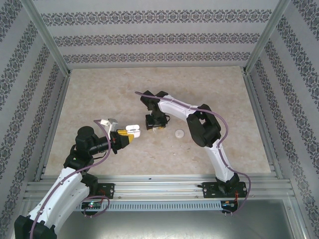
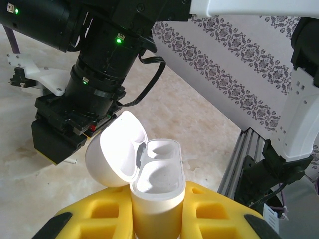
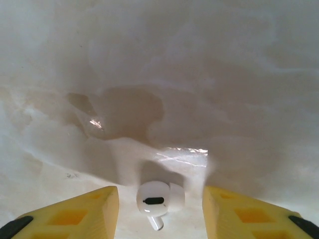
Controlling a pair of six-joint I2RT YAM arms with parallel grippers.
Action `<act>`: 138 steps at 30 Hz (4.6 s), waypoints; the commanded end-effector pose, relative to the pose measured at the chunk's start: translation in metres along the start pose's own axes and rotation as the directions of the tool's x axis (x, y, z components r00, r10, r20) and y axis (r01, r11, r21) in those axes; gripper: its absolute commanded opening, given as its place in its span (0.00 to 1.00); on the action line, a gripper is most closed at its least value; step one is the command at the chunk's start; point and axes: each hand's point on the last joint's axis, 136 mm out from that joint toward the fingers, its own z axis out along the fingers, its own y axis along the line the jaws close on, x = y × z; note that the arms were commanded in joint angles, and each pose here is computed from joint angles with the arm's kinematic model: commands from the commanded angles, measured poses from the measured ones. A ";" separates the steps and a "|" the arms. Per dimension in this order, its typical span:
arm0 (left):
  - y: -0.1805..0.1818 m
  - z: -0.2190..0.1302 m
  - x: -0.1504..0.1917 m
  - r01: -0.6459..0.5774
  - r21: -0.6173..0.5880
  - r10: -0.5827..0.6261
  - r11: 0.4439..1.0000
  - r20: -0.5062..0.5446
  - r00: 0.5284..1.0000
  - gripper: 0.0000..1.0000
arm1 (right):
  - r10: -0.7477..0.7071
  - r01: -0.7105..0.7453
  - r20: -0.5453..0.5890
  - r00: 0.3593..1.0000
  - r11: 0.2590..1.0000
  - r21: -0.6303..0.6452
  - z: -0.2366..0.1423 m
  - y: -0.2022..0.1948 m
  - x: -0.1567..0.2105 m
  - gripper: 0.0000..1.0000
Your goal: Insert the wireless bluetooth earbuds into the charging case
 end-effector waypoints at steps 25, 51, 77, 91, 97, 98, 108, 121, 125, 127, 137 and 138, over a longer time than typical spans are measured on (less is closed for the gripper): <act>-0.005 -0.002 0.002 -0.029 0.042 0.028 0.999 0.015 0.999 0.12 | 0.015 -0.014 0.027 1.000 1.000 -0.013 -0.011 0.008 -0.001 0.27; -0.003 0.015 -0.034 -0.182 0.078 0.169 0.980 0.150 0.974 0.14 | 0.001 0.072 0.542 0.840 0.991 -0.114 -0.196 0.039 0.009 0.26; 0.005 0.021 -0.063 -0.268 0.030 0.253 0.963 0.250 0.935 0.13 | 0.088 0.234 0.717 0.691 0.912 -0.337 -0.254 0.130 0.054 0.25; 0.002 0.018 -0.070 -0.263 0.025 0.246 0.964 0.284 0.927 0.13 | 0.085 0.239 0.715 0.693 0.910 -0.340 -0.239 0.133 0.059 0.25; 0.002 0.019 -0.070 -0.255 0.031 0.236 0.966 0.288 0.928 0.13 | 0.091 0.246 0.724 0.683 0.906 -0.345 -0.237 0.136 0.058 0.25; 0.002 0.018 -0.070 -0.254 0.032 0.234 0.967 0.288 0.929 0.13 | 0.090 0.247 0.726 0.682 0.906 -0.345 -0.237 0.137 0.057 0.25; 0.002 0.017 -0.072 -0.249 0.028 0.230 0.968 0.296 0.927 0.13 | 0.068 0.269 0.725 0.685 0.902 -0.339 -0.228 0.139 0.063 0.24; 0.001 0.017 -0.075 -0.257 0.022 0.239 0.966 0.298 0.924 0.13 | 0.060 0.263 0.719 0.693 0.907 -0.329 -0.219 0.129 0.075 0.33; 0.001 0.017 -0.076 -0.257 0.023 0.239 0.966 0.298 0.924 0.13 | 0.061 0.270 0.725 0.686 0.904 -0.331 -0.225 0.129 0.076 0.33; 0.001 0.017 -0.075 -0.256 0.023 0.238 0.966 0.297 0.925 0.13 | 0.062 0.268 0.726 0.685 0.905 -0.331 -0.226 0.128 0.076 0.35; 0.004 0.019 -0.069 -0.247 0.023 0.231 0.969 0.281 0.931 0.14 | 0.083 0.273 0.748 0.658 0.900 -0.340 -0.253 0.125 0.078 0.46; 0.005 0.019 -0.068 -0.246 0.021 0.231 0.969 0.277 0.933 0.14 | 0.082 0.276 0.754 0.652 0.900 -0.337 -0.258 0.124 0.078 0.46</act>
